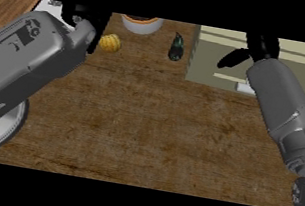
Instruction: Pick up the can, place it into the drawer and close the drawer
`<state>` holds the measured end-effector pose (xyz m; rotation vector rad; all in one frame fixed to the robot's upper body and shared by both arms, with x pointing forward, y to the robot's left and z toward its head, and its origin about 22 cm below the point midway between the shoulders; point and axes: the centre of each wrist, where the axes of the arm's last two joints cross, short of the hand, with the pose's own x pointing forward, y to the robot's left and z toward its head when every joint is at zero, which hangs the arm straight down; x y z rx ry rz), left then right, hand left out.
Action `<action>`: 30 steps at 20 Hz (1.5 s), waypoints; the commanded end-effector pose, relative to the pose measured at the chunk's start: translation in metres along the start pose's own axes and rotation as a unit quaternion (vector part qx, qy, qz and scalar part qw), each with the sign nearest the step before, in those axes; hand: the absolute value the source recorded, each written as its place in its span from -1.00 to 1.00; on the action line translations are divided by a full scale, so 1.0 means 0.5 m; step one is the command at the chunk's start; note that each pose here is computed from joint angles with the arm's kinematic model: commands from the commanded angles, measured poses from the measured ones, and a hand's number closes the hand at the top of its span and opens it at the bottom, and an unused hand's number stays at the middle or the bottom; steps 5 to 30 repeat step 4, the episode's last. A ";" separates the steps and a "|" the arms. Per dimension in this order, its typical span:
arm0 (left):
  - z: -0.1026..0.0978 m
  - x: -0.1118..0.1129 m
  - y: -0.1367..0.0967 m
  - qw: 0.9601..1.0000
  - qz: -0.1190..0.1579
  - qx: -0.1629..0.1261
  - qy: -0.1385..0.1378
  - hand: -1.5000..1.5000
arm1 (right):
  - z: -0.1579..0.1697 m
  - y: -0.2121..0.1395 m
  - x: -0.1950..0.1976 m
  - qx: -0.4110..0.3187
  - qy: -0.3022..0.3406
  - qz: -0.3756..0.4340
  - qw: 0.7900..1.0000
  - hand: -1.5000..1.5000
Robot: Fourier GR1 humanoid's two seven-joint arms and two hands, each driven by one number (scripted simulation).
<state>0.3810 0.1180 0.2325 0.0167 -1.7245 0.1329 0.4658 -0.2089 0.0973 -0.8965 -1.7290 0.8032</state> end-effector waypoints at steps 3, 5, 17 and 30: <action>0.025 -0.019 -0.004 1.000 0.005 -0.005 0.005 -1.00 | -0.038 -0.031 0.050 -0.044 0.010 -0.144 0.989 -1.00; 0.024 -0.037 0.014 1.000 -0.001 0.005 0.008 -1.00 | -0.032 -0.028 0.039 -0.055 0.009 -0.149 0.987 -1.00; 0.024 -0.037 0.014 1.000 -0.001 0.005 0.008 -1.00 | -0.032 -0.028 0.039 -0.055 0.009 -0.149 0.987 -1.00; 0.024 -0.037 0.014 1.000 -0.001 0.005 0.008 -1.00 | -0.032 -0.028 0.039 -0.055 0.009 -0.149 0.987 -1.00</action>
